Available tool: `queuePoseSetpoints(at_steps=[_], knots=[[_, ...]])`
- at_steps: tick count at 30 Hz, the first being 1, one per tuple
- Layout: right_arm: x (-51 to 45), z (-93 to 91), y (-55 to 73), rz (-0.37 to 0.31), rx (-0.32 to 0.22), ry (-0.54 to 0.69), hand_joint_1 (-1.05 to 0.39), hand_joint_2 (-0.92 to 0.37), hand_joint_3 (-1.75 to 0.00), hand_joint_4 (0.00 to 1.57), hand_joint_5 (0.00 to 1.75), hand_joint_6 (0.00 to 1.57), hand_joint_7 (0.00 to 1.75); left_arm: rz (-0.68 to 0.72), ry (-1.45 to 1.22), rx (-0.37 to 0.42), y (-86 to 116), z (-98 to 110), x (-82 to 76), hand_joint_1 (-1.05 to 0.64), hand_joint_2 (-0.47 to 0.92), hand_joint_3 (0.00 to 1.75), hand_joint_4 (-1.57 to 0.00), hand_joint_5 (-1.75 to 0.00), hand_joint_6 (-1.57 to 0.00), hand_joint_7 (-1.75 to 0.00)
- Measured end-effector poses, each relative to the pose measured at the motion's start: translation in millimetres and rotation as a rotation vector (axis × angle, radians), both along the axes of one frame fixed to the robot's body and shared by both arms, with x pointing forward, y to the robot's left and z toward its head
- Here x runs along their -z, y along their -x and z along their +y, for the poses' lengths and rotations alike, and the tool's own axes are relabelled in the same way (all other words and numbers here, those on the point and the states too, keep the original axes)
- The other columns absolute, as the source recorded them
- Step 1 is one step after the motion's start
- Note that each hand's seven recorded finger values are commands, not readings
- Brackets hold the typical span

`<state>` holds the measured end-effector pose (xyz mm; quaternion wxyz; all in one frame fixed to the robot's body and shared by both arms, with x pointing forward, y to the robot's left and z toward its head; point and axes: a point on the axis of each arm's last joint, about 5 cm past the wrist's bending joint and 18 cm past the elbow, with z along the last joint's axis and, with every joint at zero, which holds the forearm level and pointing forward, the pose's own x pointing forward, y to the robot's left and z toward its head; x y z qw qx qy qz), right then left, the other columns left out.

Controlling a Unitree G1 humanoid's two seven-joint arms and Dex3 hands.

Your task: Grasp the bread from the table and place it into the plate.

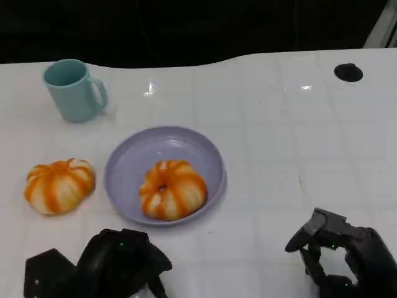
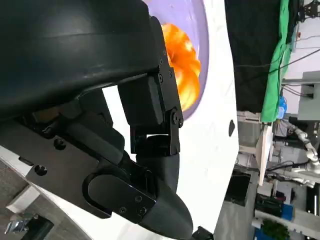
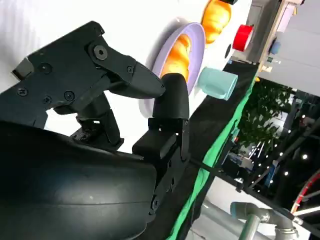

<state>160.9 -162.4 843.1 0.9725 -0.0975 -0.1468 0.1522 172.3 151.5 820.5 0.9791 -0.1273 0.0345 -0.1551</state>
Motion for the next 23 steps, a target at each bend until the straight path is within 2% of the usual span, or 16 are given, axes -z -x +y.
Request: queuePoseSetpoints(at_steps=[9,23], knots=[[5.0,1.0,-0.3,0.004,0.007,0.011,-0.38,-0.61,-0.97,0.78,1.75,0.69,1.49,0.002,0.001,0.009,-1.8,3.0,1.1,-1.05,0.79,0.01,-1.50,-0.92,-1.57,-0.48],[5.1,1.2,-1.2,-0.005,0.007,0.016,-0.38,-0.63,-0.93,0.80,1.75,0.72,1.44,0.009,0.000,0.004,-2.6,4.2,2.0,-1.05,0.78,0.00,-1.50,-0.93,-1.57,-0.49]])
